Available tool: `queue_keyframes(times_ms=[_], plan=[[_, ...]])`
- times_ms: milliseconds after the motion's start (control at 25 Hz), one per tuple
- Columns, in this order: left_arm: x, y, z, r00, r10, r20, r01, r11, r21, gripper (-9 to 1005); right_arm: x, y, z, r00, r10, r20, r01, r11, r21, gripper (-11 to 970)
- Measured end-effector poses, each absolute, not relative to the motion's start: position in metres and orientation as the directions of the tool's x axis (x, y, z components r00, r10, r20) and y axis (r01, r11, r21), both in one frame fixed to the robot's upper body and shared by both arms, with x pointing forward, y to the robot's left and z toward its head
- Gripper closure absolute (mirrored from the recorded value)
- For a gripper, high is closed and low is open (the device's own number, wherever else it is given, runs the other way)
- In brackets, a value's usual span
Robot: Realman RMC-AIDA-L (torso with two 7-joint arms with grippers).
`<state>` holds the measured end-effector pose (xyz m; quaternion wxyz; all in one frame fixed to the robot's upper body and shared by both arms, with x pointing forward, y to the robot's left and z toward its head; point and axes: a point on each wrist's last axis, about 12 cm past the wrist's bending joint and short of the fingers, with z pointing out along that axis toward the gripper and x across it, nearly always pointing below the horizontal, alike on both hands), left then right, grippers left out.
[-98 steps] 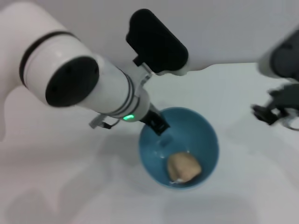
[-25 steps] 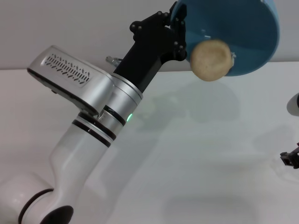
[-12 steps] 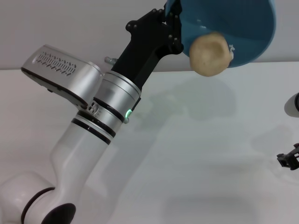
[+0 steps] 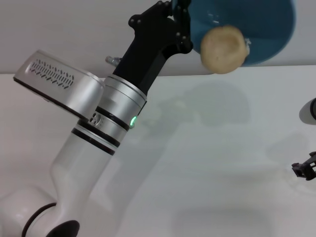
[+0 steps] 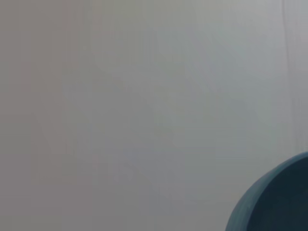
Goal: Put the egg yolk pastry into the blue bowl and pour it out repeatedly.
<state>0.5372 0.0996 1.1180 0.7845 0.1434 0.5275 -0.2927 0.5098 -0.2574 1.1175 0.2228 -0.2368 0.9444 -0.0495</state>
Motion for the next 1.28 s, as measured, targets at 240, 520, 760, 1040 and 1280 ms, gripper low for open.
queue_keyframes(times_ms=[240,520,760,1040,1280], plan=[[0.532,0.097,1.123,0.288,-0.354,-0.89,0.633,0.767,-0.1,987,0.51,-0.257,1.117,-0.788,-0.471,-0.396,-0.427,0.882,-0.199,444],[0.534,0.091,1.124,0.265,-0.352,-0.898,0.652,0.751,-0.103,987,0.511,-0.256,1.118,-0.787,-0.471,-0.398,-0.427,0.882,-0.199,437],[0.545,0.088,1.12,0.218,-0.303,-0.928,0.646,0.758,-0.095,985,0.511,-0.255,1.119,-0.784,-0.472,-0.402,-0.429,0.881,-0.197,431],[0.574,0.084,1.12,0.078,-0.231,-0.97,0.612,0.779,-0.137,985,0.511,-0.24,1.131,-0.724,-0.503,-0.472,-0.512,0.851,-0.12,424],[0.616,0.082,1.135,-0.162,0.008,-0.987,0.583,0.808,-0.089,986,0.509,-0.219,1.14,-0.646,-0.55,-0.529,-0.623,0.78,-0.049,417]])
